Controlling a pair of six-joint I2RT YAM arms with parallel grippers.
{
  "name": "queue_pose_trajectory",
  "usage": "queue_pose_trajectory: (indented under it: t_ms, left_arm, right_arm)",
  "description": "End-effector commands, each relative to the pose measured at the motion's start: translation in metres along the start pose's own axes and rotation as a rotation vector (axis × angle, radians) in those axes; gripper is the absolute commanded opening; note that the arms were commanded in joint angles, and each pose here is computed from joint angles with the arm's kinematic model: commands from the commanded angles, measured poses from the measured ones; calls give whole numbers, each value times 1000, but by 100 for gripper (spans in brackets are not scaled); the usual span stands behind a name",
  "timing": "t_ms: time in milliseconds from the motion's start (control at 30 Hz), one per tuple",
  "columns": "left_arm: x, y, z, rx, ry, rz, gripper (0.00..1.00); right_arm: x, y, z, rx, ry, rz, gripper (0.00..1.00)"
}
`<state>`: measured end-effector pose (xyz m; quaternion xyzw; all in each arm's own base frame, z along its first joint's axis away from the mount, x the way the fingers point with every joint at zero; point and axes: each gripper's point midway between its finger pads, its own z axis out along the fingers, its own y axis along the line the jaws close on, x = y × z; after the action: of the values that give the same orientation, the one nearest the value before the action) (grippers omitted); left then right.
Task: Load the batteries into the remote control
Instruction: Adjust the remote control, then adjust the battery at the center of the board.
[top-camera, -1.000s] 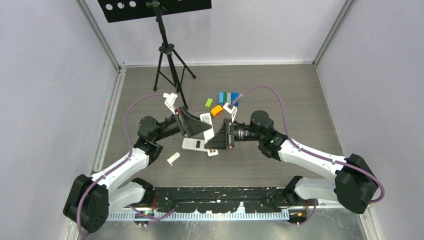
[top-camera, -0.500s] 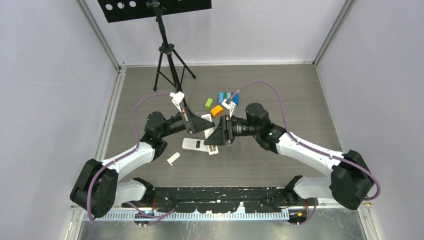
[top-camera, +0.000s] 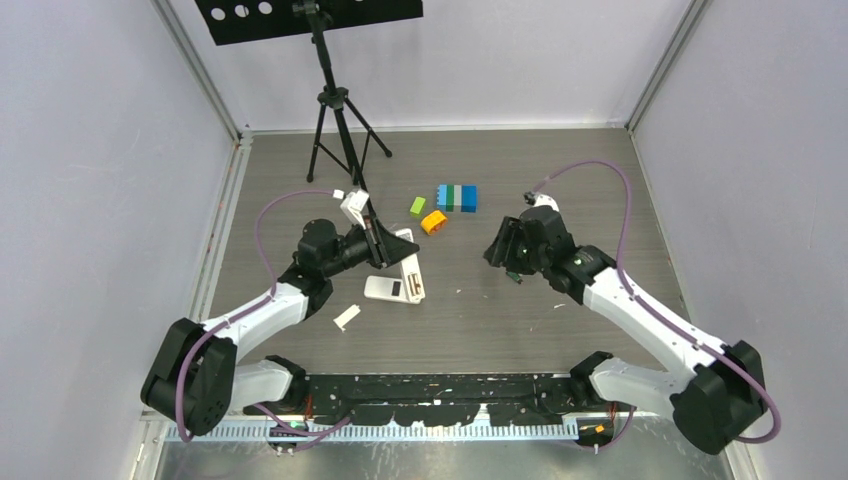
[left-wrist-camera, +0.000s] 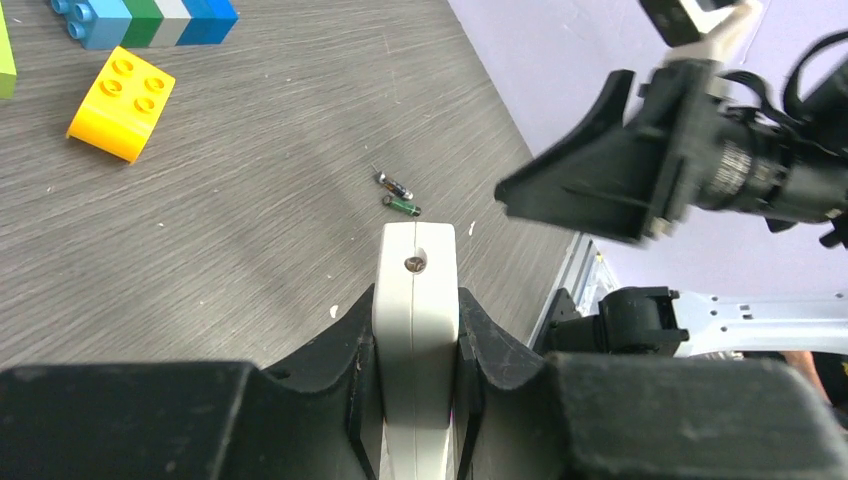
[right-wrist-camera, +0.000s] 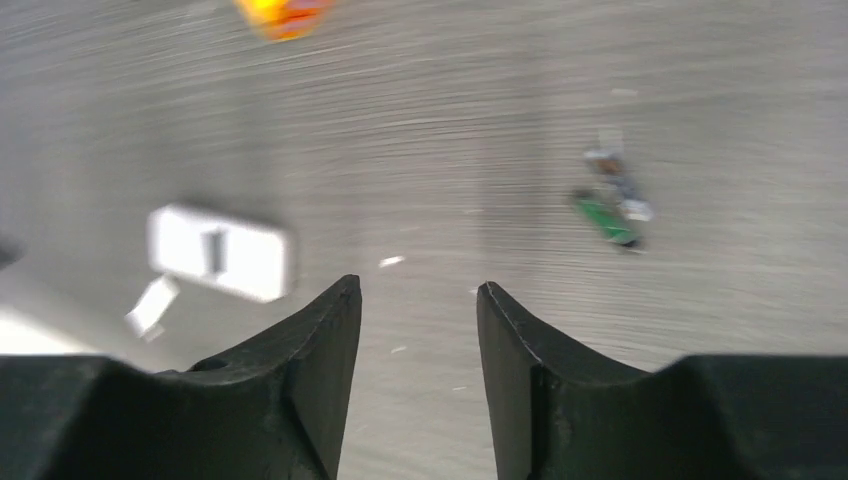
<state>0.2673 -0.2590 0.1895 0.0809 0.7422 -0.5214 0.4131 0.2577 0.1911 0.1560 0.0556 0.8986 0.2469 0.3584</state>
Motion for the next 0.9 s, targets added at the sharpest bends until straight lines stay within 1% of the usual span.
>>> queue_pose_trajectory:
  t_ms: [0, 33, 133, 400, 500, 667, 867]
  left_arm:
    - [-2, -9, -2, 56, 2, 85, 0]
    - [-1, -11, -2, 65, 9, 83, 0]
    - [1, -15, -3, 90, 14, 81, 0]
    - [2, -19, -2, 113, 24, 77, 0]
    - [3, -16, -1, 100, 43, 79, 0]
    - [3, -12, 4, 92, 56, 79, 0]
    - [5, -10, 6, 98, 64, 63, 0]
  right_arm:
    - [-13, -89, 2, 449, -39, 21, 48]
    - [-12, -95, 6, 469, -25, 30, 47]
    - [-11, -105, 20, 486, 12, 51, 47]
    - [6, -119, 52, 509, 152, 9, 56]
    - [13, -123, 57, 515, 185, 6, 57]
    - [16, -123, 64, 501, 199, 17, 60]
    - [22, -130, 70, 535, 216, 46, 61]
